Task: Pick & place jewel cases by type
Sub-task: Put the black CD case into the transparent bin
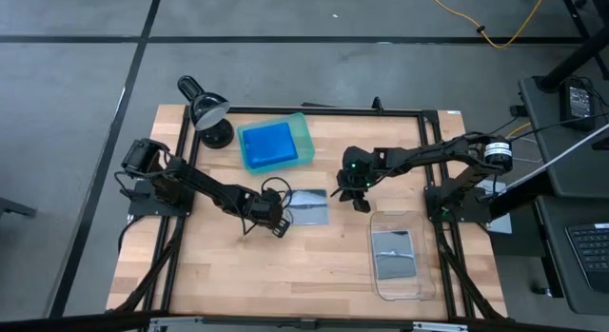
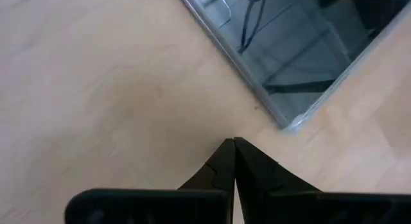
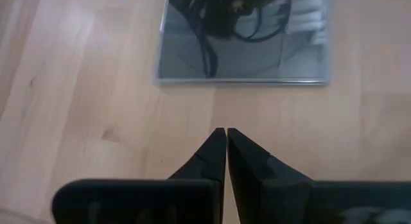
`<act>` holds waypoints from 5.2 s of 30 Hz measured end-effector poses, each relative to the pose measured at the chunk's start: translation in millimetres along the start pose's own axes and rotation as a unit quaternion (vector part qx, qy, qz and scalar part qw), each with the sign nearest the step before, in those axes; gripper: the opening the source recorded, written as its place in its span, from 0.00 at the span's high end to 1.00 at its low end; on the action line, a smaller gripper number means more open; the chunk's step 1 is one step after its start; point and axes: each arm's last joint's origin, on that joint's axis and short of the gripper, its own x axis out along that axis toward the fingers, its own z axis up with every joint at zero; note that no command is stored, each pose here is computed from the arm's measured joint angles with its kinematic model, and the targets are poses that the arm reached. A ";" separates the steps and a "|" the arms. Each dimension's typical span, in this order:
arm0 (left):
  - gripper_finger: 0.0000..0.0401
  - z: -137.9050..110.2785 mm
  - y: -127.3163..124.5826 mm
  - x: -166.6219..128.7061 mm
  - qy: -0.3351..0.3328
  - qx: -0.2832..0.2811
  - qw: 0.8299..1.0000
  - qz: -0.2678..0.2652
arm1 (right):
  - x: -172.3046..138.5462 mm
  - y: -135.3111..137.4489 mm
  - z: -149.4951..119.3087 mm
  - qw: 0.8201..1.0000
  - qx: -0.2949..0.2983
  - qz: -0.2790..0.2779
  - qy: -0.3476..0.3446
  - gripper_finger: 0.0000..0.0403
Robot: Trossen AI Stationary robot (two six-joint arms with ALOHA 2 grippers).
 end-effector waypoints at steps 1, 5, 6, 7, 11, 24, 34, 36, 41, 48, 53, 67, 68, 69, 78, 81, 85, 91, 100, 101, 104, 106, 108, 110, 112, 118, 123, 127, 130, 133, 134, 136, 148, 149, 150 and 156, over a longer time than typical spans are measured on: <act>1.00 0.3 -0.3 2.7 0.001 -0.002 1.000 -0.003 | 0.8 -0.1 -0.6 1.000 0.001 0.003 0.002 0.95; 1.00 2.5 -3.8 8.5 -0.008 -0.007 1.000 -0.023 | 3.0 -1.0 -1.8 1.000 0.004 0.005 0.006 0.95; 1.00 3.9 -4.2 8.9 -0.011 -0.006 1.000 -0.027 | 3.4 -1.1 -2.0 1.000 0.004 0.008 0.007 0.95; 1.00 5.8 -4.5 9.5 -0.012 -0.006 0.999 -0.032 | 3.5 -1.2 -2.5 1.000 0.005 0.010 0.008 0.95; 0.99 16.1 -2.5 11.8 -0.031 -0.007 0.999 -0.037 | 2.9 -2.3 -2.6 1.000 0.004 0.009 0.007 0.95; 1.00 55.8 5.9 12.0 -0.099 -0.006 0.993 -0.059 | 17.2 -12.2 -10.5 0.999 0.004 -0.004 0.031 0.95; 0.99 43.5 11.4 7.7 -0.052 0.000 0.998 -0.021 | 20.8 -13.5 -12.9 0.999 0.001 -0.003 0.039 0.95; 1.00 39.1 11.6 8.7 -0.042 -0.004 0.999 -0.013 | 20.8 -13.5 -12.9 0.999 -0.003 -0.003 0.039 0.95; 1.00 34.2 7.2 8.3 -0.034 -0.005 0.999 -0.028 | 20.8 -13.8 -12.1 0.999 -0.007 -0.004 0.035 0.95; 1.00 38.6 4.6 12.9 -0.047 -0.015 0.998 -0.048 | 20.9 -14.0 -10.8 1.000 -0.011 -0.006 0.029 0.95; 1.00 42.5 3.9 29.0 -0.042 -0.027 0.996 -0.077 | 20.8 -14.1 -10.9 0.999 -0.011 -0.006 0.029 0.95; 0.99 51.9 8.4 25.6 -0.054 -0.026 0.996 -0.072 | 20.8 -13.6 -12.6 0.999 -0.007 -0.004 0.037 0.95; 0.99 52.5 8.2 23.2 -0.054 -0.026 0.996 -0.072 | 20.7 -13.6 -12.4 0.999 -0.009 -0.003 0.036 0.95; 0.99 52.9 8.4 20.4 -0.053 -0.027 0.996 -0.070 | 20.7 -13.5 -12.4 0.999 -0.010 -0.003 0.037 0.95; 0.99 70.9 14.9 1.2 -0.063 -0.072 0.992 -0.079 | 20.7 -13.5 -12.7 0.999 -0.019 -0.002 0.038 0.95; 0.98 76.5 17.1 0.5 -0.048 -0.078 0.991 -0.096 | 20.7 -13.5 -12.5 0.999 -0.020 -0.002 0.037 0.95; 0.93 80.3 19.6 0.6 -0.034 -0.061 0.992 -0.107 | 20.7 -13.6 -12.5 0.999 -0.020 -0.003 0.037 0.95; 0.75 87.6 25.3 0.8 -0.041 -0.065 0.992 -0.102 | 20.5 -14.9 -12.8 0.998 -0.021 -0.028 0.044 0.95; 0.56 87.2 26.2 4.8 -0.037 -0.086 0.991 -0.099 | 20.4 -14.8 -13.3 0.998 -0.020 -0.029 0.047 0.95; 0.55 85.7 26.7 7.2 -0.032 -0.088 0.991 -0.095 | 20.4 -14.8 -13.3 0.998 -0.020 -0.030 0.048 0.95; 0.53 82.3 25.6 15.3 -0.025 -0.099 0.990 -0.096 | 20.4 -14.9 -13.3 0.998 -0.020 -0.030 0.048 0.95; 0.53 82.3 22.9 20.7 -0.027 -0.103 0.988 -0.112 | 20.4 -14.9 -13.3 0.998 -0.020 -0.030 0.048 0.95; 0.52 83.1 21.2 25.9 -0.029 -0.109 0.985 -0.128 | 20.4 -14.9 -13.3 0.998 -0.020 -0.030 0.047 0.95; 0.52 83.1 20.4 31.9 -0.024 -0.115 0.983 -0.141 | 20.3 -15.0 -13.2 0.998 -0.024 -0.031 0.047 0.95; 0.52 82.6 20.0 36.9 -0.020 -0.119 0.982 -0.149 | 20.3 -15.0 -13.5 0.998 -0.027 -0.030 0.049 0.95; 0.52 76.5 15.9 45.8 -0.015 -0.117 0.980 -0.161 | 19.7 -14.7 -15.0 0.998 -0.025 -0.028 0.054 0.95; 0.52 77.6 13.0 42.7 -0.029 -0.103 0.979 -0.173 | 19.6 -14.6 -15.2 0.998 -0.026 -0.027 0.055 0.95; 0.52 78.6 11.5 38.7 -0.037 -0.088 0.980 -0.177 | 19.7 -14.7 -15.0 0.998 -0.027 -0.028 0.054 0.95; 0.53 78.9 11.2 36.4 -0.039 -0.081 0.980 -0.178 | 20.0 -14.8 -14.7 0.998 -0.030 -0.028 0.053 0.95; 0.55 78.2 10.1 35.4 -0.037 -0.078 0.980 -0.182 | 20.1 -14.8 -14.5 0.998 -0.035 -0.028 0.052 0.95; 0.55 77.9 9.8 35.3 -0.035 -0.078 0.979 -0.183 | 20.2 -14.8 -14.6 0.998 -0.037 -0.028 0.052 0.95; 0.57 76.7 8.6 35.0 -0.033 -0.078 0.979 -0.185 | 20.2 -14.8 -14.6 0.997 -0.040 -0.028 0.052 0.95; 0.62 75.1 -10.1 28.0 -0.003 -0.061 0.971 -0.230 | 20.3 -14.9 -14.5 0.997 -0.043 -0.029 0.052 0.95; 0.62 76.3 -12.7 26.9 -0.001 -0.057 0.970 -0.236 | 20.2 -15.1 -14.5 0.997 -0.044 -0.030 0.052 0.95; 0.62 77.7 -15.4 25.6 0.002 -0.055 0.969 -0.241 | 20.2 -15.1 -14.5 0.997 -0.044 -0.031 0.053 0.95; 0.64 82.1 -23.4 20.9 -0.006 -0.047 0.965 -0.260 | 20.1 -15.5 -14.6 0.997 -0.044 -0.034 0.054 0.95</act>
